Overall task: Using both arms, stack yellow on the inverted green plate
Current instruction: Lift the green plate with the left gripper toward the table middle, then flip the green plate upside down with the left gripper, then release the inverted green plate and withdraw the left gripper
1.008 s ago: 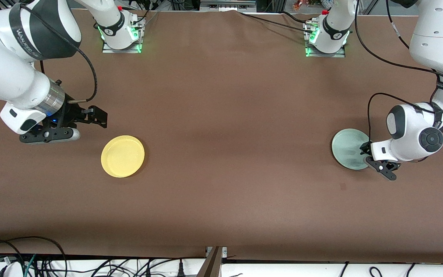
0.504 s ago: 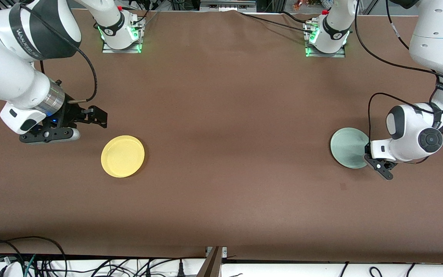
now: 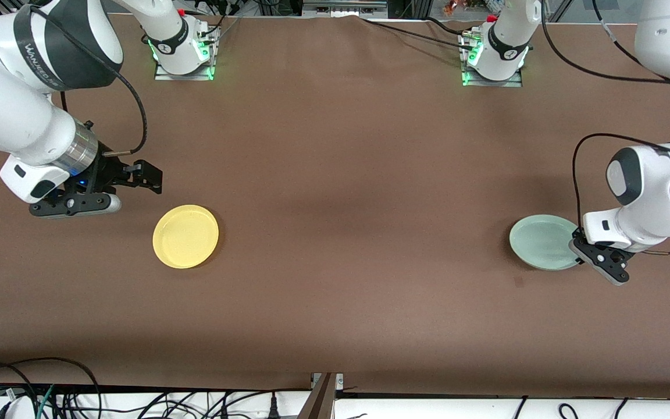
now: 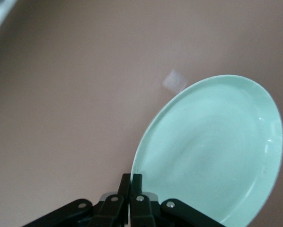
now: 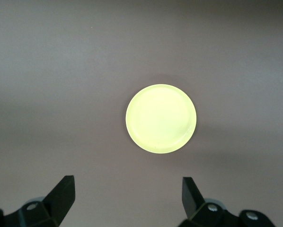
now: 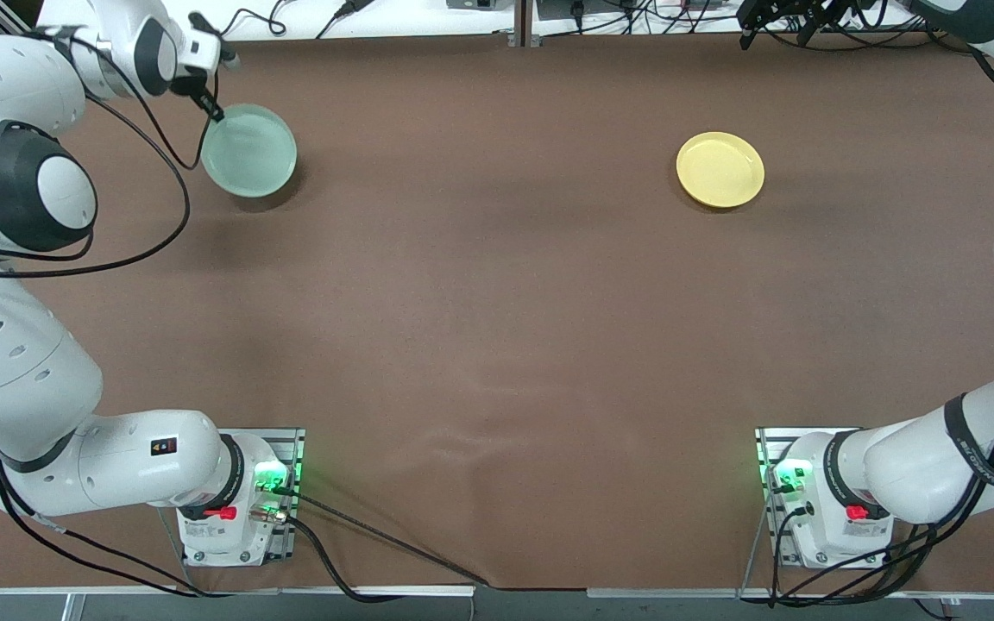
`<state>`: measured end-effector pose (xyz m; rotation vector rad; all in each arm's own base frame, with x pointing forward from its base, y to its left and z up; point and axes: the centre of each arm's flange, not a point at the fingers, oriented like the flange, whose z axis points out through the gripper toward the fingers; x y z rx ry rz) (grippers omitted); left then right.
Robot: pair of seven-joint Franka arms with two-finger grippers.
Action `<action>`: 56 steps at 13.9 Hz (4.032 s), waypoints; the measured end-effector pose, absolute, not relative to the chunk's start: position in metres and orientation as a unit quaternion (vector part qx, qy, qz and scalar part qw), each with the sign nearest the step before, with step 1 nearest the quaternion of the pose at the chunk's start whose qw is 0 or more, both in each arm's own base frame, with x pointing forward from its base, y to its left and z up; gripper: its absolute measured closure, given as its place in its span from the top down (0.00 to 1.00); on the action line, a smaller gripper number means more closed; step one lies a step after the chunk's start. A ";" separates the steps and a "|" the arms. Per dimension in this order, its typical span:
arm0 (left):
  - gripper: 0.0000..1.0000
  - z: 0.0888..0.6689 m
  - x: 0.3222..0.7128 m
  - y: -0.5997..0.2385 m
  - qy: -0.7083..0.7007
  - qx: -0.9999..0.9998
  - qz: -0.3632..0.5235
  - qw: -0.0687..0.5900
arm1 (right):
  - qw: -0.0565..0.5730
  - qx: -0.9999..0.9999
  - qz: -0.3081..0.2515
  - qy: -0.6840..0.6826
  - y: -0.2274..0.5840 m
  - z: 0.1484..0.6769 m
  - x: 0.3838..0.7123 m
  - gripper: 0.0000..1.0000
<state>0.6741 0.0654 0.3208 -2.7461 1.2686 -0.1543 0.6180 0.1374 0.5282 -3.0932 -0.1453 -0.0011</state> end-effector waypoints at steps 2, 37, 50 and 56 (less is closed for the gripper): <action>0.03 0.360 0.686 0.028 0.441 -0.895 -0.050 0.054 | 0.023 -0.999 0.000 -0.047 0.137 0.528 0.618 1.00; 0.05 0.267 0.375 -0.567 0.113 -0.889 -0.198 0.397 | 0.016 -0.999 0.004 -0.040 0.128 0.521 0.622 1.00; 1.00 0.224 0.416 -0.610 -0.041 -0.994 -0.091 0.048 | 0.016 -0.999 0.005 -0.037 0.123 0.521 0.623 1.00; 1.00 0.253 0.490 -0.563 -0.099 -0.989 -0.106 0.026 | 0.016 -0.999 0.005 -0.034 0.121 0.520 0.624 1.00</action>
